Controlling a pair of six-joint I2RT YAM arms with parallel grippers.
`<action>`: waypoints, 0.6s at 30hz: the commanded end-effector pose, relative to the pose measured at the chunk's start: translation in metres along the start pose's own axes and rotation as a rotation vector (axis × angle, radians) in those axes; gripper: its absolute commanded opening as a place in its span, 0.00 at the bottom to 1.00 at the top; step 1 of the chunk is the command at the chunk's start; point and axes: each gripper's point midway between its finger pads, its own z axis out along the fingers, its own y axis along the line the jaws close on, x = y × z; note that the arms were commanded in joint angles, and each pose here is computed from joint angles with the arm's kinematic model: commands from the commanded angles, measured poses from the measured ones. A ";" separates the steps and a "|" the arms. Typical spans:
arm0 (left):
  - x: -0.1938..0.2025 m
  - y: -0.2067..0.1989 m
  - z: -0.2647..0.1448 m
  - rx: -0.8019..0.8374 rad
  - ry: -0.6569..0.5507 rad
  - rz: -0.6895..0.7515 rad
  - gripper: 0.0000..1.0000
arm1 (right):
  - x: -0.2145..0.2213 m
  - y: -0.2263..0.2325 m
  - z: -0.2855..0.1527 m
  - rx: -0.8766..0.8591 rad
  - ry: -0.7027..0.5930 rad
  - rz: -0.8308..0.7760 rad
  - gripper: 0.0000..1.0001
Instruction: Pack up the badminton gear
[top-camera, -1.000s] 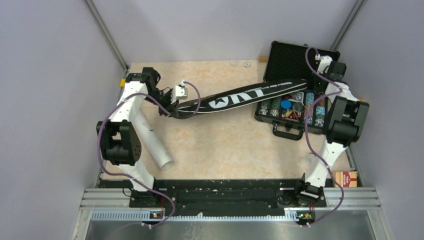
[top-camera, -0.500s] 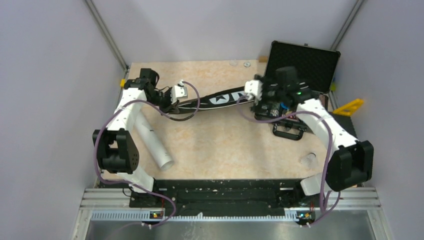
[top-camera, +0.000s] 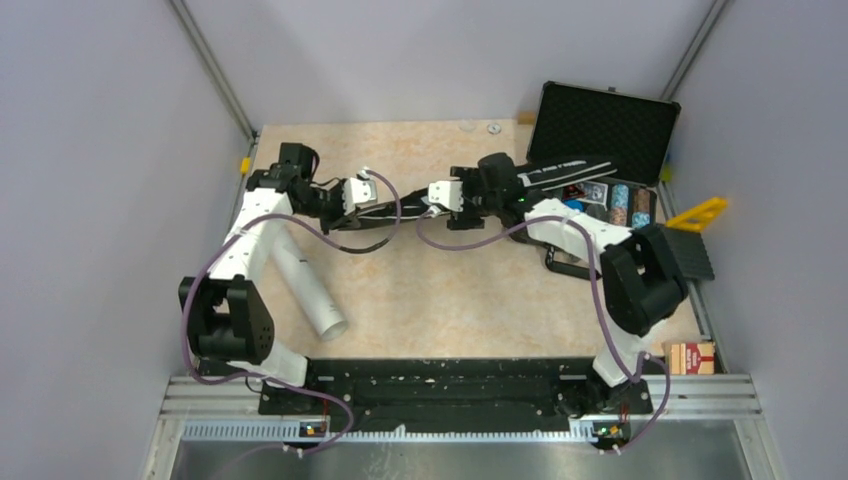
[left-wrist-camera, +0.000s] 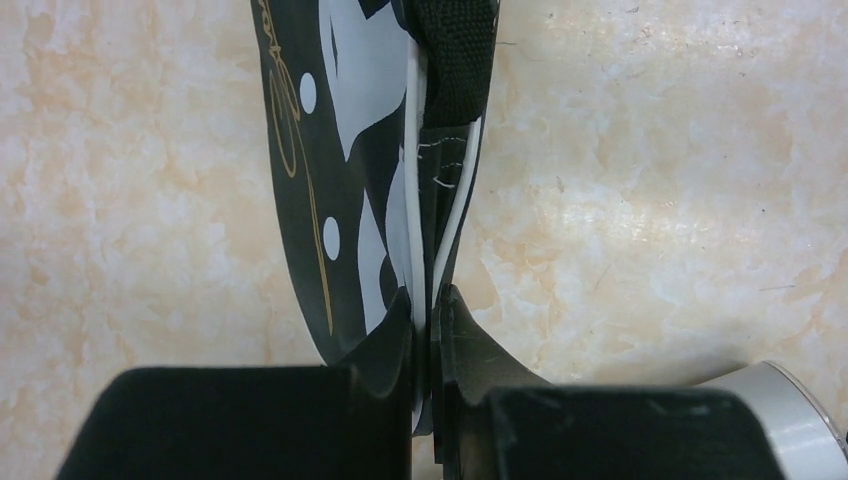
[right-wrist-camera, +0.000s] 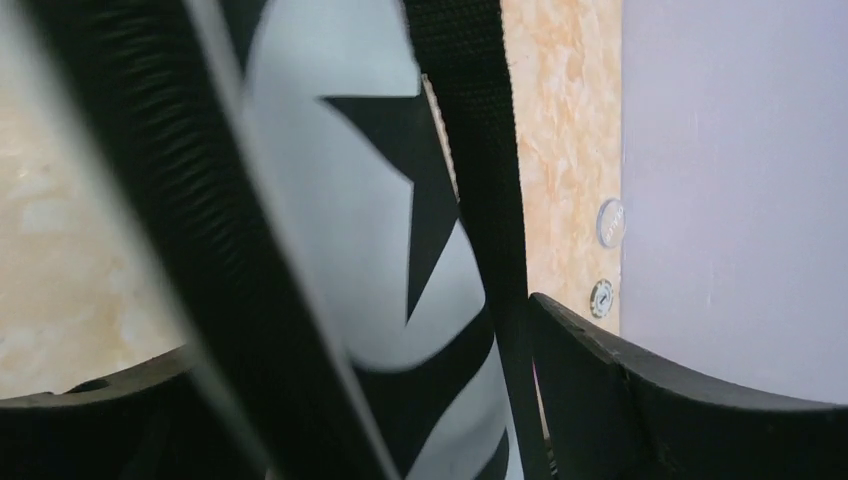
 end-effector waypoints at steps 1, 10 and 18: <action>-0.032 0.006 -0.017 -0.095 -0.086 0.093 0.00 | -0.022 -0.053 0.009 0.184 -0.006 0.017 0.70; -0.097 0.087 -0.082 -0.623 -0.253 0.022 0.90 | -0.028 -0.118 -0.042 0.450 0.097 0.237 0.00; -0.214 0.103 -0.240 -1.062 -0.813 -0.209 0.94 | -0.049 -0.184 -0.109 0.712 0.120 0.433 0.00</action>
